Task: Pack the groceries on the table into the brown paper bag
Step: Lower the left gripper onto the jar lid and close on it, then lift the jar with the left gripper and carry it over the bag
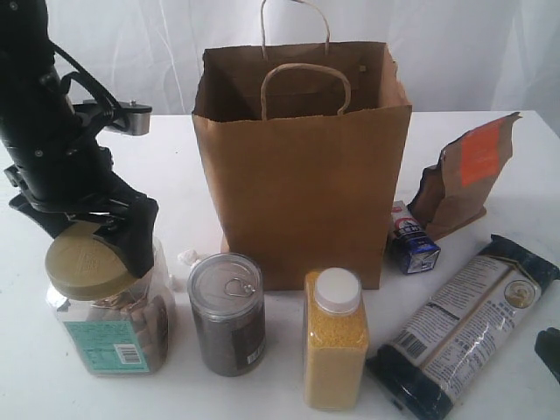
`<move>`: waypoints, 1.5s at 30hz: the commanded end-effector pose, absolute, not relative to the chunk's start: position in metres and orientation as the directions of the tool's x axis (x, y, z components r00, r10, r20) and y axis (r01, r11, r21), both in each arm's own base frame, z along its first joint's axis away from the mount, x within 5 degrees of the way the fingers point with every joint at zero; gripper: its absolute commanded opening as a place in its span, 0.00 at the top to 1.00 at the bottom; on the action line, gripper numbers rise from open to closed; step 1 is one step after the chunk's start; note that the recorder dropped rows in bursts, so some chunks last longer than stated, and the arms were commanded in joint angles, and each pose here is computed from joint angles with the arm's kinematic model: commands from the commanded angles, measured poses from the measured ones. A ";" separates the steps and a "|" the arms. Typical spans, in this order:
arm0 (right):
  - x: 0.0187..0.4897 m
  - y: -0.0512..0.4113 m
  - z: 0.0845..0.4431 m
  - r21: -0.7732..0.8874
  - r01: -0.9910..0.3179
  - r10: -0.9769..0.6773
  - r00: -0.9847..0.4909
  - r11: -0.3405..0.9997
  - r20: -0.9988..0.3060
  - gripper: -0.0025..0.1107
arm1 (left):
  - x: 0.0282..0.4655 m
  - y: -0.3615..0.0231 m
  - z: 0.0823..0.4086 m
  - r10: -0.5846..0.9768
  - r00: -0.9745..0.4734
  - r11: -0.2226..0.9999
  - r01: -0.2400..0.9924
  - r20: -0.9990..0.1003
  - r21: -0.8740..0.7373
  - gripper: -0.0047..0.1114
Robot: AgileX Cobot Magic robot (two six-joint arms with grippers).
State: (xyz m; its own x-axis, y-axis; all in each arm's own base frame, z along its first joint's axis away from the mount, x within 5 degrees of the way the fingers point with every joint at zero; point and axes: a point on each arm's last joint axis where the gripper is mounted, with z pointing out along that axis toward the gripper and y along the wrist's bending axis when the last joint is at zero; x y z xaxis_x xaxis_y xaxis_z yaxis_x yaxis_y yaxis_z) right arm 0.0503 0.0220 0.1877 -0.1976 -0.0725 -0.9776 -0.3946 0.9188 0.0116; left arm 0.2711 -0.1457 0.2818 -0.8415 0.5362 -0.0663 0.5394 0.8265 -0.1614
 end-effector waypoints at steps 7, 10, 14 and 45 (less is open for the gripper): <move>0.050 0.022 0.187 0.010 -0.391 -0.071 -0.192 0.920 -0.979 0.98 | 0.268 -0.145 0.269 0.548 -0.836 0.825 0.532 0.036 -0.193 0.16; 0.050 0.022 0.187 0.010 -0.391 -0.071 -0.192 0.920 -0.979 0.98 | 0.268 -0.144 0.269 0.553 -0.832 0.824 0.540 0.038 -0.174 0.32; 0.050 0.022 0.187 0.010 -0.391 -0.071 -0.192 0.920 -0.979 0.98 | 0.270 -0.142 0.269 0.553 -0.833 0.826 0.543 0.029 -0.148 0.69; 0.050 0.022 0.187 0.010 -0.391 -0.071 -0.192 0.920 -0.979 0.98 | 0.221 -0.107 0.500 0.492 -0.553 0.812 0.570 -0.673 0.125 0.96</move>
